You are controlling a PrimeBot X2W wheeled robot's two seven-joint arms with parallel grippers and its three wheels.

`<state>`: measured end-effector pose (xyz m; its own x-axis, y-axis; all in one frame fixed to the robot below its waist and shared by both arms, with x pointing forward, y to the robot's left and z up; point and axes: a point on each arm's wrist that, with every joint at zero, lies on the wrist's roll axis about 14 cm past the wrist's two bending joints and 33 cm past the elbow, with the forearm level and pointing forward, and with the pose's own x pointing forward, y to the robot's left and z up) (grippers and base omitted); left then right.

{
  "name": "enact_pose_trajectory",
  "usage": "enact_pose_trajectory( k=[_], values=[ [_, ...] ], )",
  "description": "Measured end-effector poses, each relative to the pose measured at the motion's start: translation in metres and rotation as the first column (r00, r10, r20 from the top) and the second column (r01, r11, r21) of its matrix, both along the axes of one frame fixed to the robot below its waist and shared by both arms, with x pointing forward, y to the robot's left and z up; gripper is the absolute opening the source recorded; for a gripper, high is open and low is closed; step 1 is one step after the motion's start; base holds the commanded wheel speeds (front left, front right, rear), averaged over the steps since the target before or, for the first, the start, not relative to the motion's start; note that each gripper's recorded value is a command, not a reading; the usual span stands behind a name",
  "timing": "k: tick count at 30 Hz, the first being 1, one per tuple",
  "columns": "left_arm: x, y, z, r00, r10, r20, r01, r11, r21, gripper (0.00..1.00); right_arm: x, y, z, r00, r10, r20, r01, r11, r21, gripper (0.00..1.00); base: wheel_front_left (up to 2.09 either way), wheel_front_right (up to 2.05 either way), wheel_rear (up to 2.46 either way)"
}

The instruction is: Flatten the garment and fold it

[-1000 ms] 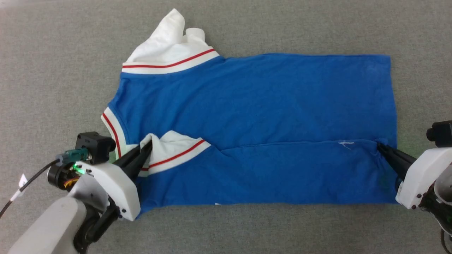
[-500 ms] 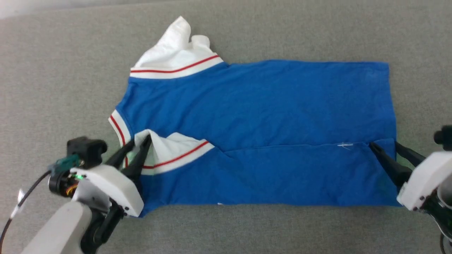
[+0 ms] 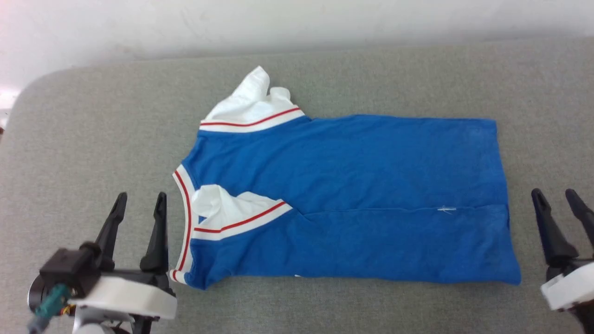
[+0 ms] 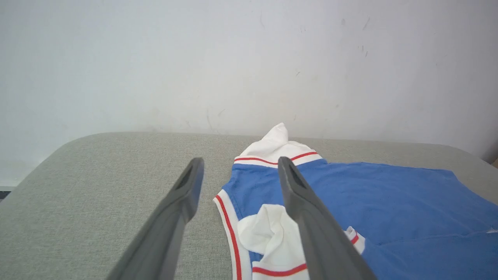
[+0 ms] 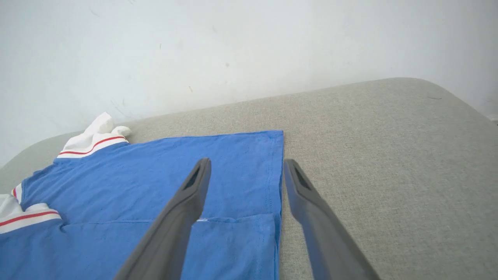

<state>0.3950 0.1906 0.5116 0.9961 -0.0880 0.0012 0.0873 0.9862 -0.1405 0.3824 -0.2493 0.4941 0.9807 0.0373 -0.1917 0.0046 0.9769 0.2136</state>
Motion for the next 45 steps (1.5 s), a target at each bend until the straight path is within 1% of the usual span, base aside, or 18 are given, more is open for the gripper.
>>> enact_pose_trajectory(
  k=[4, 6, 10, 15, 17, 19, 21, 23, 26, 29, 31, 35, 39, 42, 45],
  values=[
    [-0.017, 0.004, 0.017, 0.996, 0.05, 0.074, -0.054, 0.997, 0.062, 1.0, -0.011, 0.013, 0.014, 0.994, -0.023, 0.108, 0.023, 1.0, 0.001, 1.0, 0.0, 0.0, 0.0],
    [-0.027, 0.004, 0.021, 0.993, 0.08, 0.092, -0.085, 0.995, 0.055, 1.0, -0.017, 0.017, 0.017, 0.989, -0.042, 0.141, 0.041, 0.999, 0.007, 1.0, 0.0, 0.0, 0.0],
    [-0.049, 0.008, 0.014, 0.988, 0.137, 0.069, -0.14, 0.989, 0.039, 1.0, -0.028, 0.021, 0.025, 0.978, -0.075, 0.195, 0.072, 0.997, 0.024, 1.0, 0.0, 0.0, 0.0],
    [-0.06, 0.009, 0.007, 0.988, 0.142, 0.054, -0.145, 0.987, 0.063, 1.0, -0.034, 0.021, 0.03, 0.972, -0.087, 0.219, 0.083, 0.996, 0.024, 1.0, 0.0, 0.0, 0.0],
    [-0.059, 0.007, 0.003, 0.992, 0.122, 0.03, -0.124, 0.989, 0.077, 1.0, -0.034, 0.021, 0.03, 0.972, -0.086, 0.218, 0.085, 0.996, 0.016, 1.0, 0.0, 0.0, 0.0],
    [-0.056, 0.005, -0.005, 0.996, 0.085, -0.023, -0.082, 0.991, 0.102, 1.0, -0.034, 0.021, 0.029, 0.973, -0.088, 0.215, 0.087, 0.996, 0.015, 1.0, 0.0, 0.0, 0.0],
    [-0.053, -0.001, -0.017, 0.994, 0.026, -0.103, -0.012, 0.99, 0.143, 1.0, -0.033, 0.021, 0.027, 0.974, -0.088, 0.209, 0.087, 0.996, 0.017, 1.0, 0.0, 0.0, 0.0],
    [-0.049, -0.005, -0.03, 0.983, -0.03, -0.184, 0.067, 0.978, 0.198, 1.0, -0.032, 0.022, 0.024, 0.976, -0.088, 0.2, 0.086, 0.996, 0.019, 1.0, 0.0, 0.0, 0.0],
    [-0.04, -0.014, -0.041, 0.957, -0.087, -0.277, 0.152, 0.963, 0.223, 1.0, -0.03, 0.023, 0.02, 0.978, -0.086, 0.188, 0.084, 0.996, 0.02, 1.0, 0.0, 0.0, 0.0],
    [-0.035, -0.019, -0.06, 0.911, -0.126, -0.392, 0.239, 0.937, 0.255, 1.0, -0.028, 0.024, 0.015, 0.981, -0.087, 0.172, 0.085, 0.996, 0.021, 1.0, 0.0, 0.0, 0.0],
    [-0.032, -0.018, -0.072, 0.88, -0.133, -0.456, 0.281, 0.919, 0.275, 1.0, -0.026, 0.023, 0.011, 0.983, -0.089, 0.16, 0.087, 0.996, 0.021, 1.0, 0.0, 0.0, 0.0],
    [-0.029, -0.018, -0.093, 0.818, -0.127, -0.561, 0.326, 0.906, 0.271, 1.0, -0.021, 0.023, 0.004, 0.986, -0.092, 0.14, 0.09, 0.996, 0.021, 1.0, 0.0, 0.0, 0.0],
    [-0.029, -0.019, -0.108, 0.765, -0.125, -0.631, 0.335, 0.915, 0.225, 1.0, -0.021, 0.02, -0.007, 0.989, -0.102, 0.106, 0.101, 0.995, 0.018, 1.0, 0.0, 0.0, 0.0],
    [-0.035, -0.016, -0.124, 0.707, -0.111, -0.699, 0.338, 0.92, 0.196, 1.0, -0.02, 0.019, -0.012, 0.99, -0.108, 0.092, 0.107, 0.994, 0.016, 1.0, 0.0, 0.0, 0.0],
    [-0.035, -0.014, -0.13, 0.673, -0.096, -0.733, 0.314, 0.935, 0.165, 1.0, -0.018, 0.018, -0.014, 0.99, -0.112, 0.089, 0.111, 0.994, 0.017, 1.0, 0.0, 0.0, 0.0]
  ],
)
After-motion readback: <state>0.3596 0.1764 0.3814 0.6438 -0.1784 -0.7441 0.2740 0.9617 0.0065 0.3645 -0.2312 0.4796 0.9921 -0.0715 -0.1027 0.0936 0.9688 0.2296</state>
